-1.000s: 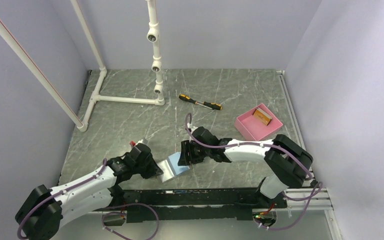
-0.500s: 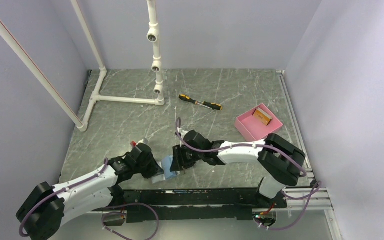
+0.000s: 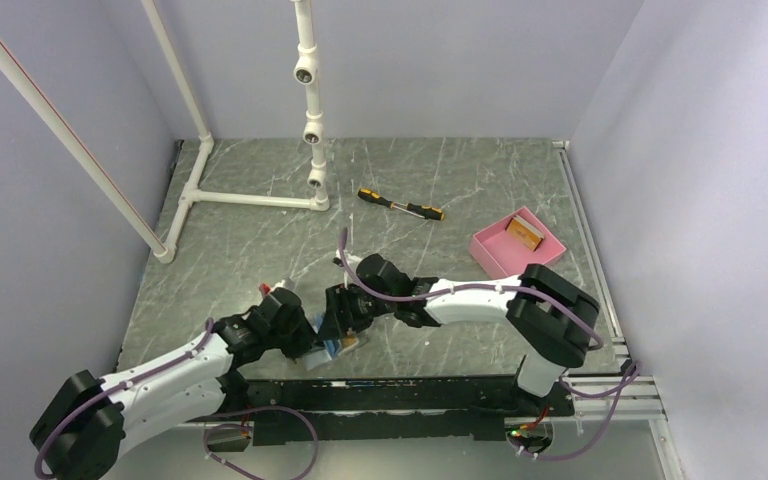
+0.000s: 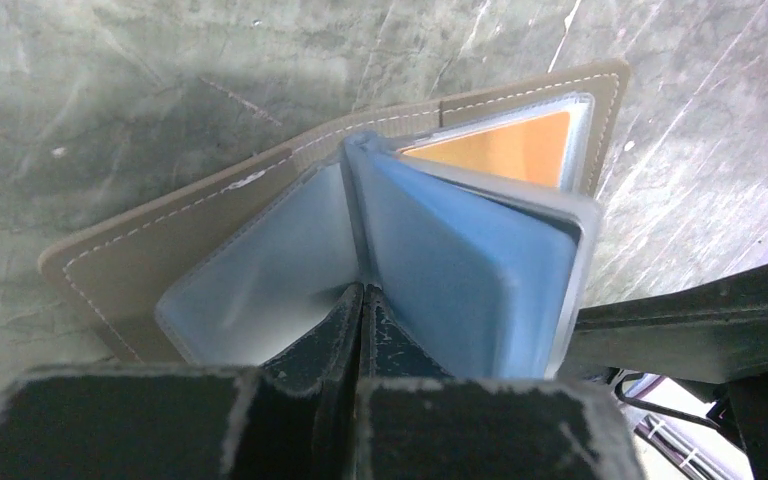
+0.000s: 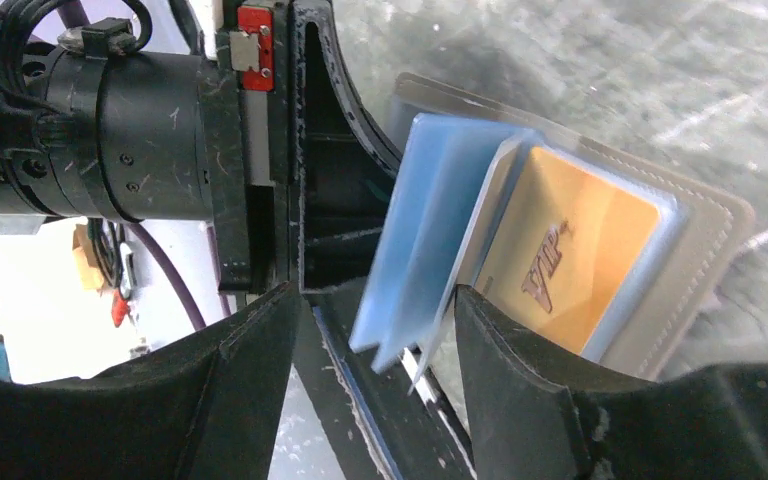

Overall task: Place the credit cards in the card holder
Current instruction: Open the card holder at the center of the board.

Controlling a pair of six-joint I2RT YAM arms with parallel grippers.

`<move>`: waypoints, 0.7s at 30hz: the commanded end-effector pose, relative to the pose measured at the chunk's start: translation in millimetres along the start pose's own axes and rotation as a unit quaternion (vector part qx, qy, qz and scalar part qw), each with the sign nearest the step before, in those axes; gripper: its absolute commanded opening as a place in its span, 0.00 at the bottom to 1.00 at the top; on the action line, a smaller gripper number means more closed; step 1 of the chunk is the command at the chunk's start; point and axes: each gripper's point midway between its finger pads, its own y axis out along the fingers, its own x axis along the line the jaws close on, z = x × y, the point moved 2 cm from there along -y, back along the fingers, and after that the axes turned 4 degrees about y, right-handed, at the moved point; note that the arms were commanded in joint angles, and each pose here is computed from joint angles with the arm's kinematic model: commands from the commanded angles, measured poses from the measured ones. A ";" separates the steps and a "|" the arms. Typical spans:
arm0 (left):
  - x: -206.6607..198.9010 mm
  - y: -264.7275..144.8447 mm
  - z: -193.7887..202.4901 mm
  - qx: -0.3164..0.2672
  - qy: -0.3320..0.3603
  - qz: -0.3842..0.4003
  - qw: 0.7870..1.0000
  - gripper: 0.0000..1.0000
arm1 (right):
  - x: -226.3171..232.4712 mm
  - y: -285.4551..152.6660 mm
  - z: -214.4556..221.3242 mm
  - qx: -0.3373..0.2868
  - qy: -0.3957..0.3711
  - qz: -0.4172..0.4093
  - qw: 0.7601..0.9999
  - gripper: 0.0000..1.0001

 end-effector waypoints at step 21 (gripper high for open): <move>9.0 -43.7 -7.5 -0.035 -0.011 -0.027 0.999 0.25 | 12.6 13.0 -4.9 -0.002 -0.022 -0.029 0.999 0.37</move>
